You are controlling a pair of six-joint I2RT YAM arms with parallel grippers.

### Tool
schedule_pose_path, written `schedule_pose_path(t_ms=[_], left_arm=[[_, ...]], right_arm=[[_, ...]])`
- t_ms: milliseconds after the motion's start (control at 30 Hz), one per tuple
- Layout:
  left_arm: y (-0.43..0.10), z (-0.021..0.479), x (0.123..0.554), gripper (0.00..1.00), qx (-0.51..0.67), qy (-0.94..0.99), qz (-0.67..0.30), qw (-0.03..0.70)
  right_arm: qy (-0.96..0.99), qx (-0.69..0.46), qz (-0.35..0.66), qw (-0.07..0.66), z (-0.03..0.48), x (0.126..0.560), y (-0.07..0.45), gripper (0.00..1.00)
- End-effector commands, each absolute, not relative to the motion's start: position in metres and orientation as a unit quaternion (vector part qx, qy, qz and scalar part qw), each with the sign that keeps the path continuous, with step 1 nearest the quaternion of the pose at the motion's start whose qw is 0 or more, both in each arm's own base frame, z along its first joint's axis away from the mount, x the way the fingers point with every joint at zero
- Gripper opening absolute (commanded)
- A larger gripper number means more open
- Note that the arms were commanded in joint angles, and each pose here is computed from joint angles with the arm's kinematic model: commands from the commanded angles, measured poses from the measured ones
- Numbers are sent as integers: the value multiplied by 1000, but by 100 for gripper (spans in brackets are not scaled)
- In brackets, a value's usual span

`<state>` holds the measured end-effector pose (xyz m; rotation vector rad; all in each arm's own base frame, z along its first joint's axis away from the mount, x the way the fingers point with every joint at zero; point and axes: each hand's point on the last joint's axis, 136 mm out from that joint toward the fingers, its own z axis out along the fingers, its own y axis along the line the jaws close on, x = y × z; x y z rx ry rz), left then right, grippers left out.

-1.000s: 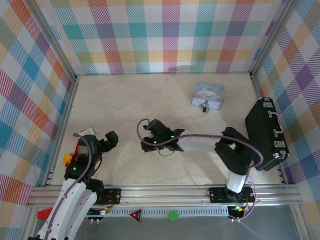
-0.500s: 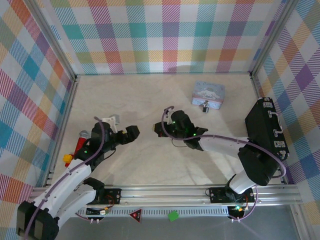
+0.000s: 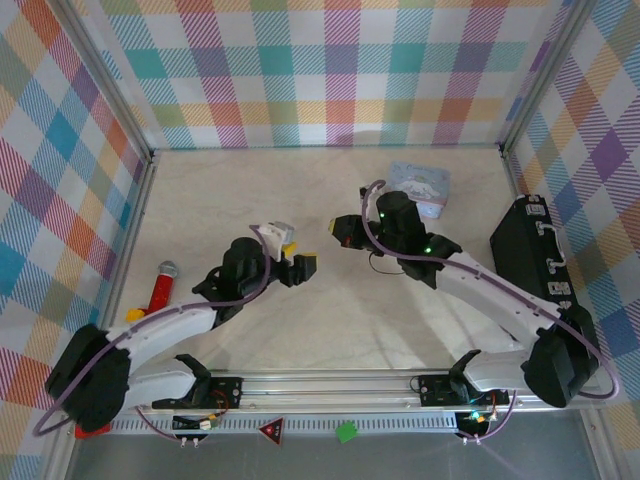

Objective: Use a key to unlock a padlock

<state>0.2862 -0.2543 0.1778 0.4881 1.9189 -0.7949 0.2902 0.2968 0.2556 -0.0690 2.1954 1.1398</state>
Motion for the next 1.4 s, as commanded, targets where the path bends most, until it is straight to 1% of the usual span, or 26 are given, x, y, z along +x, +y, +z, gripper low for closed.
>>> schedule_pose_path(t_ms=[0,100,200,267,300,400,533,700,767,900,1033,1133,1367], left_arm=[[-279,219,291,69,260,710,-353,551],[-285,224,287,68,279,678,-363,575],[-294,228,265,66,338,611,-390,600],[-301,226,252,62,374,583,-407,596],[-304,225,251,61,380,580,-412,591],[-310,223,248,54,395,564,-425,588],[-311,229,252,51,386,546,-429,607],[-320,236,254,42,396,537,-447,596],[-319,239,253,40,394,534,-447,600],[-315,241,253,38,394,536,-436,607],[-311,244,257,44,385,546,-422,613],[-307,246,260,45,381,553,-408,618],[-305,249,259,39,383,553,-399,623]], right_arm=[[832,-19,455,316,267,278,293,0],[821,-11,473,319,271,272,292,0],[816,-7,478,325,274,269,289,0],[813,-8,484,322,275,266,291,0],[811,-8,488,323,276,265,291,0],[799,-7,505,325,279,258,296,0],[795,-2,514,321,277,252,298,0],[782,0,528,331,283,249,297,0],[783,2,525,334,283,250,297,0],[784,5,523,335,283,251,296,0],[783,4,526,332,283,251,298,0],[782,4,528,332,284,251,299,0],[783,5,528,329,282,250,302,0]])
